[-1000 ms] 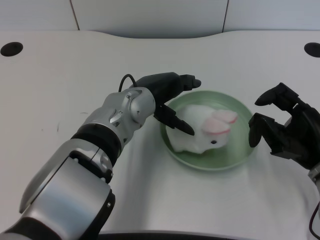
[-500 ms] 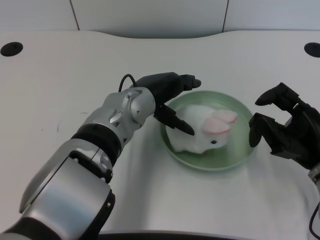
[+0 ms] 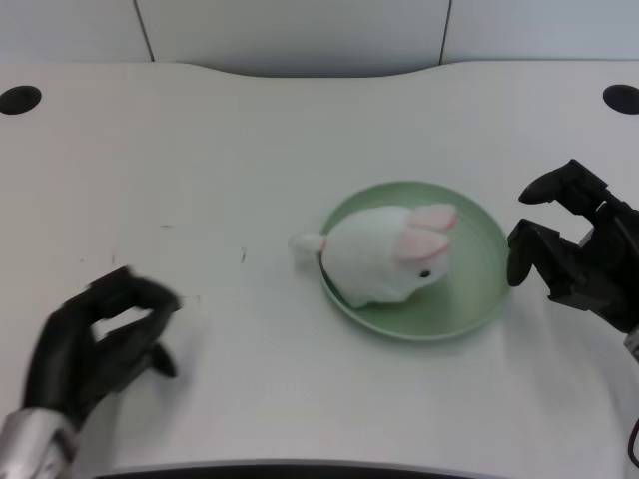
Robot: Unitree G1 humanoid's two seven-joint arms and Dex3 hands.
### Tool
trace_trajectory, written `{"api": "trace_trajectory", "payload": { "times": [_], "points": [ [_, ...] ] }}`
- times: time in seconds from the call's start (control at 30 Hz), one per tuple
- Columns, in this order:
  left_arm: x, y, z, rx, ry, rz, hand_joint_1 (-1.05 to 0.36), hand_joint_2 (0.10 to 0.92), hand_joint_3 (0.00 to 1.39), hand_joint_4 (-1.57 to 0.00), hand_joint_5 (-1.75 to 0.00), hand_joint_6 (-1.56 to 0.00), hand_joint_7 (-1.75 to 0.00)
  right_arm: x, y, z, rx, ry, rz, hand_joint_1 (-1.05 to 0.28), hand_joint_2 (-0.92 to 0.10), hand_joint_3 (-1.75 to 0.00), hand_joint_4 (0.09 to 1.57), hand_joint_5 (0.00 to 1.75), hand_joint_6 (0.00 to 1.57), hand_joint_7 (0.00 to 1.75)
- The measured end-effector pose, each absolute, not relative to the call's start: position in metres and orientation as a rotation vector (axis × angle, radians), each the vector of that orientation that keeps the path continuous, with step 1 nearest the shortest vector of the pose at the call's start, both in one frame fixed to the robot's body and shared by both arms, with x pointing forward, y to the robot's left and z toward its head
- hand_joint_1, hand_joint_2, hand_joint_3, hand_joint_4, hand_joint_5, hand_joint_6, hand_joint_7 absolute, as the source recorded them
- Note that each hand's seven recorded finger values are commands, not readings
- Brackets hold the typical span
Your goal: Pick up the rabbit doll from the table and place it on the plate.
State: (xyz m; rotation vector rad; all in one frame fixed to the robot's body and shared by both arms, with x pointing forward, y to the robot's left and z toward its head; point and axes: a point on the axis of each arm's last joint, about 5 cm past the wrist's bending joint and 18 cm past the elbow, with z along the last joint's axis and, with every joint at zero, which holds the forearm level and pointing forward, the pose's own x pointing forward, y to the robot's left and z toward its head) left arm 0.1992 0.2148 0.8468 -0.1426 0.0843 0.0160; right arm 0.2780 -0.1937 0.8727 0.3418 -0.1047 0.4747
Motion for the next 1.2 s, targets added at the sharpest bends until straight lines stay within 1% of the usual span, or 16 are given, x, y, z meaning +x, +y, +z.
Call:
{"api": "trace_trajectory", "payload": {
  "times": [0.03, 0.07, 0.1, 0.2, 0.3, 0.57, 0.6, 0.7, 0.9, 0.93, 1.0, 1.03, 1.2],
  "points": [
    [0.186, 0.229, 0.849, -0.166, 0.085, 0.072, -0.51, 0.921, 0.48, -1.06, -1.67, -0.88, -1.58, 0.279, -0.197, 0.874, 0.334, -0.102, 0.465, -0.40, -0.51, -0.89, 0.79, 1.75, 0.61, 1.60],
    [0.178, 0.238, 0.853, -0.178, 0.075, 0.106, -0.51, 0.921, 0.48, -1.06, -1.66, -0.89, -1.58, 0.280, -0.199, 0.875, 0.329, -0.101, 0.458, -0.40, -0.51, -0.89, 0.79, 1.75, 0.61, 1.61],
    [0.175, 0.244, 0.859, -0.175, 0.058, 0.118, -0.51, 0.921, 0.48, -1.07, -1.66, -0.89, -1.58, 0.281, -0.200, 0.876, 0.324, -0.102, 0.456, -0.40, -0.51, -0.89, 0.80, 1.75, 0.61, 1.61],
    [0.178, 0.244, 0.870, -0.188, 0.020, 0.102, -0.50, 0.921, 0.48, -1.06, -1.65, -0.87, -1.58, 0.284, -0.198, 0.880, 0.321, -0.111, 0.466, -0.41, -0.52, -0.88, 0.80, 1.75, 0.61, 1.60],
    [0.179, 0.239, 0.870, -0.201, 0.031, 0.083, -0.49, 0.921, 0.49, -1.05, -1.65, -0.86, -1.58, 0.284, -0.199, 0.880, 0.318, -0.111, 0.464, -0.40, -0.53, -0.88, 0.79, 1.75, 0.61, 1.61],
    [0.180, 0.238, 0.871, -0.205, 0.031, 0.079, -0.49, 0.921, 0.50, -1.04, -1.65, -0.86, -1.58, 0.284, -0.200, 0.879, 0.316, -0.104, 0.464, -0.40, -0.53, -0.87, 0.78, 1.75, 0.60, 1.61],
    [0.180, 0.238, 0.871, -0.205, 0.032, 0.078, -0.49, 0.921, 0.47, -1.04, -1.63, -0.87, -1.56, 0.284, -0.200, 0.879, 0.317, -0.104, 0.469, -0.41, -0.53, -0.86, 0.78, 1.75, 0.60, 1.61],
    [0.180, 0.237, 0.871, -0.194, 0.028, 0.054, -0.49, 0.921, 0.44, -1.05, -1.61, -0.91, -1.49, 0.284, -0.200, 0.876, 0.326, -0.095, 0.478, -0.41, -0.53, -0.85, 0.77, 1.75, 0.60, 1.61],
    [0.185, 0.234, 0.871, -0.149, 0.016, -0.019, -0.46, 0.921, 0.47, -1.09, -1.49, -0.97, -1.31, 0.283, -0.200, 0.872, 0.333, -0.077, 0.468, -0.41, -0.55, -0.81, 0.77, 1.75, 0.62, 1.58],
    [0.186, 0.233, 0.871, -0.147, 0.015, -0.026, -0.46, 0.921, 0.47, -1.11, -1.44, -0.99, -1.26, 0.283, -0.200, 0.872, 0.333, -0.077, 0.468, -0.41, -0.55, -0.81, 0.77, 1.75, 0.62, 1.58],
    [0.190, 0.231, 0.872, -0.145, 0.011, -0.046, -0.46, 0.921, 0.47, -1.13, -1.40, -1.00, -1.21, 0.284, -0.200, 0.873, 0.332, -0.080, 0.469, -0.40, -0.56, -0.81, 0.77, 1.75, 0.62, 1.58],
    [0.192, 0.231, 0.873, -0.141, 0.008, -0.058, -0.47, 0.921, 0.47, -1.13, -1.35, -1.01, -1.18, 0.284, -0.199, 0.873, 0.332, -0.082, 0.470, -0.40, -0.55, -0.81, 0.77, 1.75, 0.61, 1.58],
    [0.195, 0.235, 0.875, -0.120, 0.012, -0.121, -0.46, 0.921, 0.45, -1.12, -1.27, -0.99, -1.11, 0.285, -0.199, 0.875, 0.330, -0.084, 0.466, -0.39, -0.55, -0.82, 0.79, 1.75, 0.60, 1.59]
  ]
}}
